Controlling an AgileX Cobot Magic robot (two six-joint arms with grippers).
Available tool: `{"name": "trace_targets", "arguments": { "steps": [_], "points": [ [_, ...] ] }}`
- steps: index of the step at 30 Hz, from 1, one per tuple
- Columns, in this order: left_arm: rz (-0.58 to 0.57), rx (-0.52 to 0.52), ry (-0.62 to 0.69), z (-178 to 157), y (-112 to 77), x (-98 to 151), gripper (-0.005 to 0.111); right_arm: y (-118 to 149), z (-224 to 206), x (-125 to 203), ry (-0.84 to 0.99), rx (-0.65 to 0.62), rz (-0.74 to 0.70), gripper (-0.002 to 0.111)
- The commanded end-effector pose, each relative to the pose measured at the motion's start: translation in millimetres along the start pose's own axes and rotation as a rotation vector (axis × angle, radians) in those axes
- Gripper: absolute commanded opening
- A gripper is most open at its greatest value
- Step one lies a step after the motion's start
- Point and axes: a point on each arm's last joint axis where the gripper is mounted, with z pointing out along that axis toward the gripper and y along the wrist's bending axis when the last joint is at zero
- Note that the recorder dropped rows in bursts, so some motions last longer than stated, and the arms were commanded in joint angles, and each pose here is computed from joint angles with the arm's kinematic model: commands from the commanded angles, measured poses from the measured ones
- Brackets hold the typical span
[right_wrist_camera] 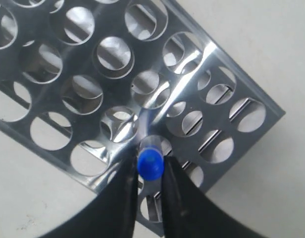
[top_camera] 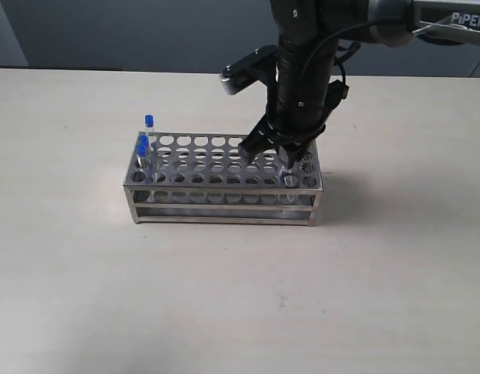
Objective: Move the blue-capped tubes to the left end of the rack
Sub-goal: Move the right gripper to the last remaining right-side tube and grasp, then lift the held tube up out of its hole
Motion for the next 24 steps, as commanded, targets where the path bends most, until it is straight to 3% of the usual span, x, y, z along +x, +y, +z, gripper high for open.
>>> {"name": "trace_targets", "arguments": {
  "steps": [1, 18, 24],
  "points": [
    [-0.009, 0.004, -0.007, -0.2, 0.3, -1.9, 0.001, -0.4, -15.6, 0.9, -0.052, 0.004, 0.003, -0.001],
    [-0.009, 0.004, -0.007, -0.2, 0.3, -1.9, 0.001, 9.5, -95.3, 17.6, -0.261, 0.006, -0.015, -0.001],
    [-0.009, 0.004, -0.007, -0.2, 0.3, -1.9, 0.001, 39.9, -117.9, 5.2, -0.396, -0.030, -0.125, -0.001]
  ]
}}
